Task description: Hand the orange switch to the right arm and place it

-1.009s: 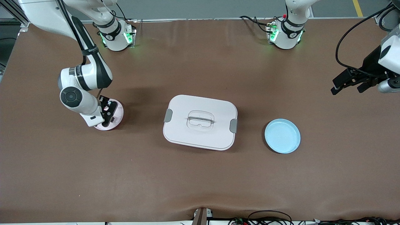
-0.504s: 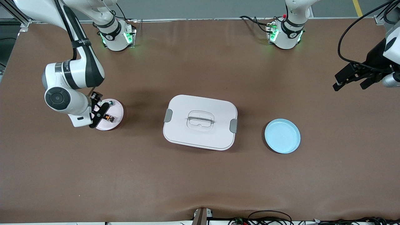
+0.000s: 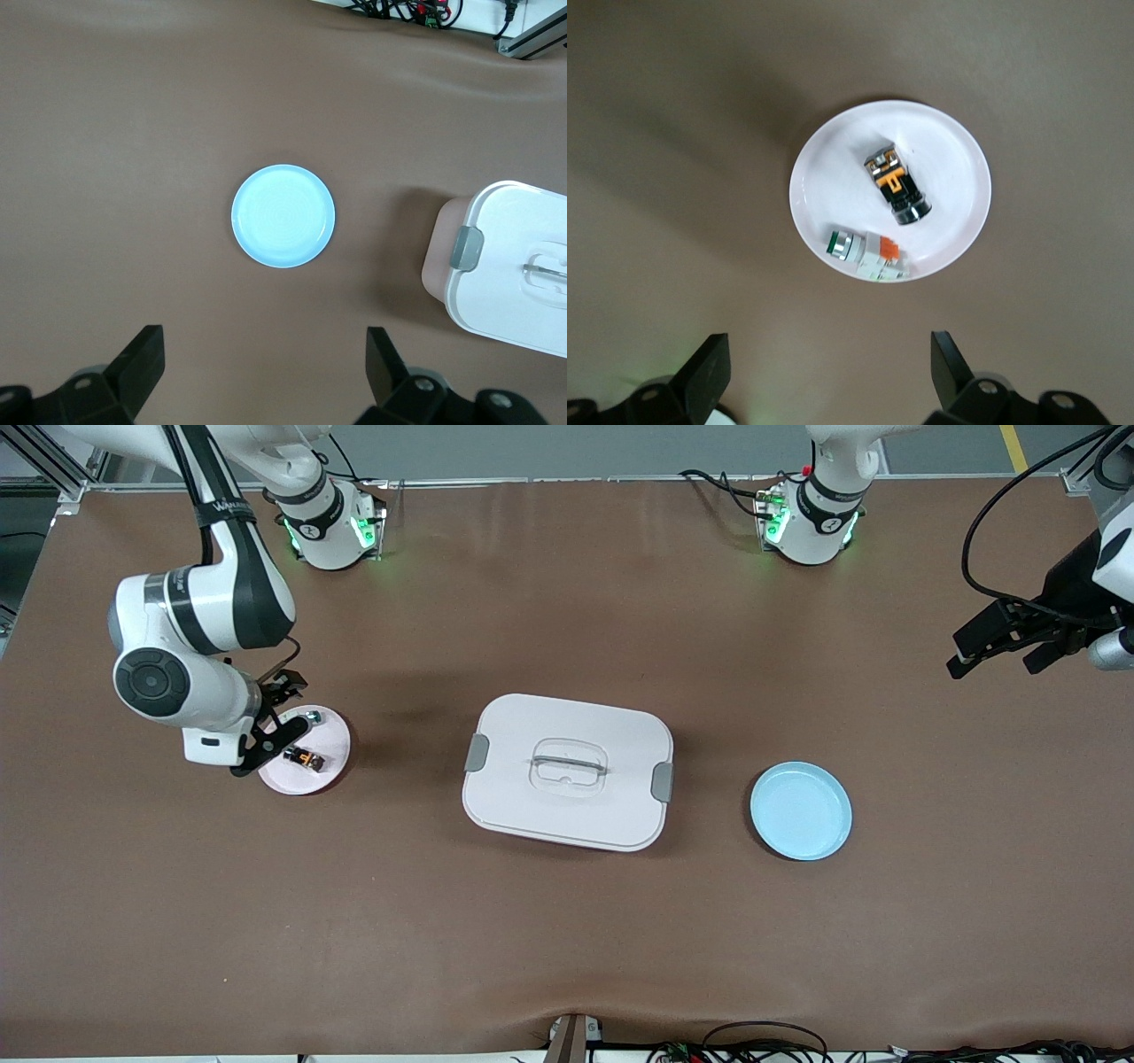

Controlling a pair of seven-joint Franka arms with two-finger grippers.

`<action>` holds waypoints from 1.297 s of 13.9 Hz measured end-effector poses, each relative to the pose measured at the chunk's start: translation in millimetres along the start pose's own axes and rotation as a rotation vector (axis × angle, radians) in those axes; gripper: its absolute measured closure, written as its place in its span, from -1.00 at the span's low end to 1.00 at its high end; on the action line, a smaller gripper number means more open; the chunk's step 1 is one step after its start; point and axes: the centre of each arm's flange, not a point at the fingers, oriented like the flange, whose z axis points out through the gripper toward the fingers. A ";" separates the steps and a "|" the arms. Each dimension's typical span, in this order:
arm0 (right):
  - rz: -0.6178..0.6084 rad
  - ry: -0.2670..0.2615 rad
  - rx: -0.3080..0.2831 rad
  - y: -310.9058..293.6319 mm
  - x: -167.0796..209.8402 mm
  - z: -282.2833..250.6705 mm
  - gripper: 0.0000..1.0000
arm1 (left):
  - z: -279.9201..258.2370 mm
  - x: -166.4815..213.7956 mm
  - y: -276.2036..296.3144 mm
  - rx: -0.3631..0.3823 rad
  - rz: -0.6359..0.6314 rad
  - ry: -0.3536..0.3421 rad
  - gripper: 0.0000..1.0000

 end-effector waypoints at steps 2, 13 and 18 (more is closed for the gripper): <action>0.082 -0.019 0.009 -1.1 -5.8 -9.7 -1.00 | 0.0 -0.2 -1.7 0.007 0.001 -0.002 -1.00; 0.309 0.011 0.125 46.6 -80.8 -113.9 -1.00 | 2.4 -1.2 -3.7 0.027 0.005 -0.014 -1.00; 0.353 0.074 0.105 58.2 -89.9 -143.6 -1.00 | 5.0 -4.2 -2.7 0.032 0.008 -0.040 -1.00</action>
